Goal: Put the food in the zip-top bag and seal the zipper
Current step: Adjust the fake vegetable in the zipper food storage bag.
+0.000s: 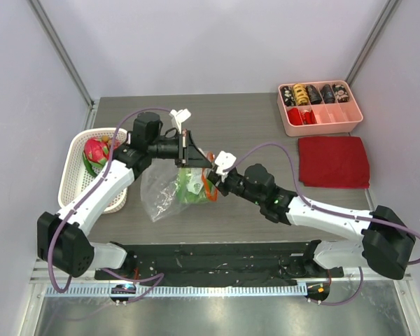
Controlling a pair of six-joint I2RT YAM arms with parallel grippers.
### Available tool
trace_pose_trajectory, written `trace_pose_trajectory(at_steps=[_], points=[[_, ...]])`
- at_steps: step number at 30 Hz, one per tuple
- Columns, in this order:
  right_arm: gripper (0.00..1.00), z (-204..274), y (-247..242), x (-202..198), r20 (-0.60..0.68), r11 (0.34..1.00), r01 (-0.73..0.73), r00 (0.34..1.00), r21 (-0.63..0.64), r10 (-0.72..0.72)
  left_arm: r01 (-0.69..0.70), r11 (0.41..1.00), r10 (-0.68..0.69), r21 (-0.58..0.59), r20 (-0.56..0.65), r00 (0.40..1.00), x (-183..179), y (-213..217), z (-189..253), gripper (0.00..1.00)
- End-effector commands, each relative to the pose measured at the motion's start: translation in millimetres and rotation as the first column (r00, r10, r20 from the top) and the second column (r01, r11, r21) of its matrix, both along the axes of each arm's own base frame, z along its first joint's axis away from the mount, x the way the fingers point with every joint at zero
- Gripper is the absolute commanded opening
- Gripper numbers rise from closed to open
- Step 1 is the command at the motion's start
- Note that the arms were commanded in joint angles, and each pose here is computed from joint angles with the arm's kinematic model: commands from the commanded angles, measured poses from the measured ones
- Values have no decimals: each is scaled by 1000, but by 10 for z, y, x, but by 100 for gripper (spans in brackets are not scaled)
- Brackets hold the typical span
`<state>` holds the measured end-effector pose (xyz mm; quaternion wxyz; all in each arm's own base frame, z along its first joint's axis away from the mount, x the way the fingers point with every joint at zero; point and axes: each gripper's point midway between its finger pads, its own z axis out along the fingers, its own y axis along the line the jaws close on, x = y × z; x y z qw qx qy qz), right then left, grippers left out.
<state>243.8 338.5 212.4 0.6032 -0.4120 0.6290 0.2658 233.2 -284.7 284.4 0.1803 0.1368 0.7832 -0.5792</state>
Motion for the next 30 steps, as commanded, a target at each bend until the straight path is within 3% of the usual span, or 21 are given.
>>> trace_pose_trajectory(at_steps=[1,4,8,12,20,22,25,26,29,30], points=[[13,701,14,-54,80,976,-13,997,217,-4,79,988,-70,-133,72,995,-133,-45,358,0],[14,991,22,-136,105,952,-49,994,303,18,92,982,-85,-164,49,995,-167,-55,392,0],[18,902,95,-206,133,949,-92,990,301,54,114,964,-104,-240,53,993,-166,-92,538,0],[16,458,178,-168,52,971,-81,996,226,71,140,938,-133,-316,46,990,-197,-106,775,0],[13,-29,13,-113,-27,999,-26,999,34,27,157,927,-134,-339,90,987,-305,-44,1053,0],[16,-2,-20,-167,-27,999,-48,998,15,48,150,932,-121,-330,108,987,-294,-42,1029,0],[34,259,5,-266,-14,994,-104,994,23,104,116,953,-95,-281,85,992,-238,-34,838,0],[44,588,30,-278,15,991,-115,993,63,115,90,960,-77,-265,60,995,-207,-32,766,0],[51,933,-16,-354,-9,990,-133,991,56,133,80,965,-67,-250,62,996,-176,-23,659,0],[51,832,-63,-422,-58,989,-147,987,-1,147,72,967,-61,-244,53,997,-157,-28,607,0]])
